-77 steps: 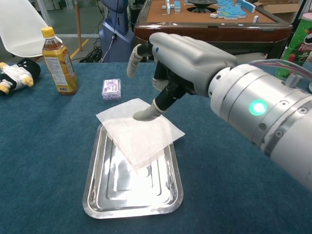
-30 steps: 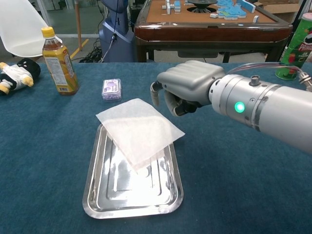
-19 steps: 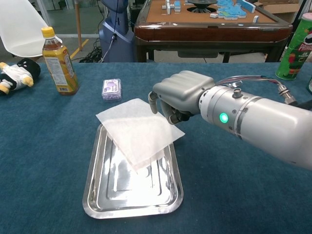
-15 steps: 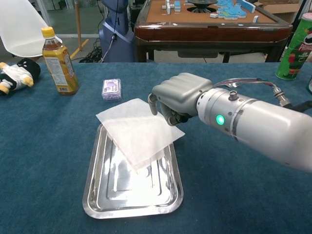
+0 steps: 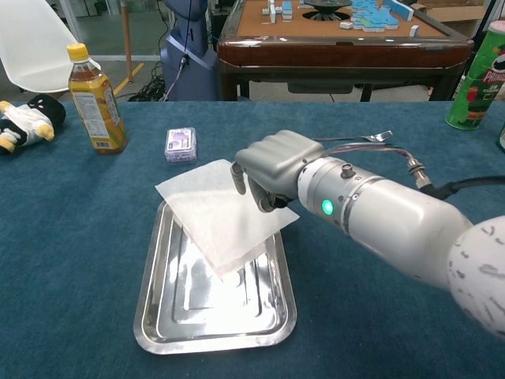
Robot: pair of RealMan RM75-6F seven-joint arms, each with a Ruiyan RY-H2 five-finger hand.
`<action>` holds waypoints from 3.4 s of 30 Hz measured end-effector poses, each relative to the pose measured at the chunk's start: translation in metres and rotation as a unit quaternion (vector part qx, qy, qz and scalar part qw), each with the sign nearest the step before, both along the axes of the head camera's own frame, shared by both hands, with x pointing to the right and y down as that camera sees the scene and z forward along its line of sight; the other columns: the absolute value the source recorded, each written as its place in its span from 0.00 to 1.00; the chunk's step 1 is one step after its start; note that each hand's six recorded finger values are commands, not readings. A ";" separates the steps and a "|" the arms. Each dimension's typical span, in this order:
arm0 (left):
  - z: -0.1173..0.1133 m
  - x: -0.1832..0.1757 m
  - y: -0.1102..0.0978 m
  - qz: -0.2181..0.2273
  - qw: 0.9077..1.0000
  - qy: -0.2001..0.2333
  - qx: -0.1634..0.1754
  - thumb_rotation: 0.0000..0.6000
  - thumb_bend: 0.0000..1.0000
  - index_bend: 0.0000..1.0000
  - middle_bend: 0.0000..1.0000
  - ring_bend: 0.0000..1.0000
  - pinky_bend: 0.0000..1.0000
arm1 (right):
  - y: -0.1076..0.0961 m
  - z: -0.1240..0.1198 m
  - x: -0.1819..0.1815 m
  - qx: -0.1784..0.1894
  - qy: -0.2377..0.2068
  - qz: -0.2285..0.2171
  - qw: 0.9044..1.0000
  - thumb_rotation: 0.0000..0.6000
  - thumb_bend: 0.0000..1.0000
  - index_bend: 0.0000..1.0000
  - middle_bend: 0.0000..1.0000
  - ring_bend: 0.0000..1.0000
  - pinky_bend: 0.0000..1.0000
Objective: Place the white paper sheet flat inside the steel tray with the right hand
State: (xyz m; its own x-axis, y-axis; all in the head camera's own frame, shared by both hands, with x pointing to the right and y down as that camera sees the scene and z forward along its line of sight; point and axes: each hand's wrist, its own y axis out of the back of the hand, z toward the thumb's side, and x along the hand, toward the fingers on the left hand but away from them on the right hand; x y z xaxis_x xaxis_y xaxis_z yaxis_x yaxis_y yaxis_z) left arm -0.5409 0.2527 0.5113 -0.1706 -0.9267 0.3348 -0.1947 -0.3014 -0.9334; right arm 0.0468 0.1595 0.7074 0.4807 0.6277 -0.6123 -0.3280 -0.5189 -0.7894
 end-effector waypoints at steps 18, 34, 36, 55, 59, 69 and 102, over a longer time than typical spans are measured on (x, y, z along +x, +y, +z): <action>-0.001 -0.002 0.001 0.000 1.000 0.011 -0.001 1.00 0.28 0.51 0.40 0.38 0.55 | 0.006 0.019 -0.012 -0.002 0.017 -0.004 1.000 1.00 1.00 0.36 1.00 1.00 1.00; -0.002 -0.005 0.001 -0.003 1.000 0.016 0.000 1.00 0.28 0.52 0.40 0.38 0.55 | 0.010 0.030 -0.018 -0.014 0.029 -0.005 0.999 1.00 1.00 0.36 1.00 1.00 1.00; -0.002 -0.004 0.001 -0.003 1.000 0.016 0.000 1.00 0.28 0.52 0.40 0.38 0.55 | 0.012 0.029 -0.019 -0.016 0.028 -0.007 0.999 1.00 1.00 0.36 1.00 1.00 1.00; 0.000 -0.001 0.001 0.002 1.000 0.013 -0.003 1.00 0.28 0.53 0.40 0.38 0.55 | 0.032 0.024 -0.008 -0.070 0.025 -0.001 0.997 1.00 1.00 0.36 1.00 1.00 1.00; 0.000 0.000 0.001 0.004 1.000 0.013 -0.003 1.00 0.28 0.53 0.40 0.38 0.55 | 0.035 0.020 -0.007 -0.077 0.020 0.001 0.997 1.00 1.00 0.36 1.00 1.00 1.00; 0.001 0.001 0.001 0.006 1.000 0.011 -0.005 1.00 0.28 0.53 0.40 0.38 0.55 | 0.042 0.013 -0.005 -0.104 0.009 0.008 0.995 1.00 1.00 0.36 1.00 1.00 1.00; -0.007 0.003 0.003 0.006 1.000 0.004 0.005 1.00 0.28 0.56 0.45 0.39 0.55 | 0.052 0.003 0.000 -0.144 -0.009 0.005 0.990 1.00 1.00 0.36 1.00 1.00 1.00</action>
State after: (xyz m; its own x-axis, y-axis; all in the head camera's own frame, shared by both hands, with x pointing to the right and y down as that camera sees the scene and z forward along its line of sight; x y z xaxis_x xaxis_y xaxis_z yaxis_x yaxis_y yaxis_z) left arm -0.5384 0.2560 0.5041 -0.1559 -0.9319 0.3274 -0.1989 -0.2951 -0.9345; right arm 0.0467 0.2115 0.7107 0.4878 0.4336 -0.7577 -0.3086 -0.7263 -0.6143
